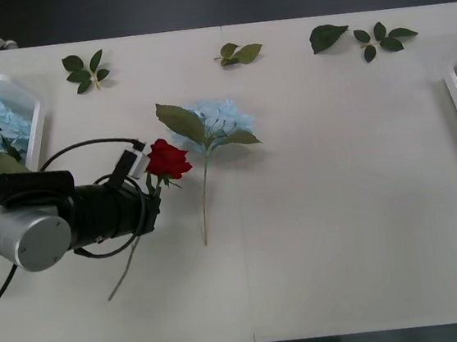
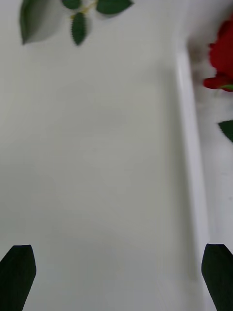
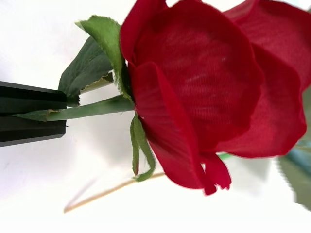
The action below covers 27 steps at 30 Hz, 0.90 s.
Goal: Put the red flowers into the right box and the blue flowers into the left box
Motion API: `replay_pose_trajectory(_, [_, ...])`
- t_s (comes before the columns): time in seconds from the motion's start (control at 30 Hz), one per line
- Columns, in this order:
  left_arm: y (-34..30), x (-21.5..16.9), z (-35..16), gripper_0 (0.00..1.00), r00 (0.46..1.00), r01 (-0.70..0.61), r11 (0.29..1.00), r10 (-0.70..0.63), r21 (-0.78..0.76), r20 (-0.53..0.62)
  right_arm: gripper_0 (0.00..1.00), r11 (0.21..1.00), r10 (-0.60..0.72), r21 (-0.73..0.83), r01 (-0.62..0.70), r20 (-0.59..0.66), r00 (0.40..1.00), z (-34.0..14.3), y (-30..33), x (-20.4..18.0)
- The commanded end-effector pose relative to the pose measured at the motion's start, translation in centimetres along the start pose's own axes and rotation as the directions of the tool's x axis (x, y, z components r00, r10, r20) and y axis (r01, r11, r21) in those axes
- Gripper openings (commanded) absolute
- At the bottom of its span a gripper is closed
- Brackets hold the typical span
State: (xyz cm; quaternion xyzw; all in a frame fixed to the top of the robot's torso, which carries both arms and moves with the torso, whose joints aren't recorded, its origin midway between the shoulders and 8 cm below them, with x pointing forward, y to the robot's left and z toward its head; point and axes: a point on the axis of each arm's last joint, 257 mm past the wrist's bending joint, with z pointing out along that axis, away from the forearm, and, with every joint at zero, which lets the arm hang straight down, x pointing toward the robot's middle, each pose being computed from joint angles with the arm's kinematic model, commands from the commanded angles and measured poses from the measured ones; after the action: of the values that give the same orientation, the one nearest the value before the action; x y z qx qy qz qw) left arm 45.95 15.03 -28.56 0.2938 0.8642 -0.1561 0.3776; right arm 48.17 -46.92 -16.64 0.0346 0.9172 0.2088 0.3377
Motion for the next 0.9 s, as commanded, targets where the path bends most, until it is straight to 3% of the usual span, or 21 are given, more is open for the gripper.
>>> replay_pose_trajectory(0.03, [-0.2,-5.5,-3.6,0.00,0.996,0.032,0.999,-0.035,0.038,0.084,1.00,0.978,-0.112,-0.172,0.121,0.060,0.992,1.2,6.0,-1.0])
replay_pose_trajectory(0.2, [-3.0,-9.9,-6.5,0.00,0.966,0.159,0.960,-0.200,0.230,0.165,1.00,0.900,-0.204,-0.366,0.238,0.131,0.970,2.8,13.4,0.0])
replay_pose_trajectory(0.43, [-6.2,-14.6,-10.3,0.00,0.914,0.192,0.854,-0.335,0.483,0.230,1.00,0.761,-0.349,-0.490,0.426,0.244,0.905,3.3,21.5,1.5])
replay_pose_trajectory(0.67, [-9.4,-18.3,-13.0,0.00,0.872,0.090,0.742,-0.380,0.664,0.307,1.00,0.584,-0.388,-0.610,0.535,0.370,0.844,2.3,29.8,3.6])
replay_pose_trajectory(0.9, [-11.7,-21.5,-13.4,0.00,0.807,-0.003,0.711,-0.413,0.703,0.422,1.00,0.453,-0.392,-0.704,0.547,0.394,0.831,1.0,34.1,6.5])
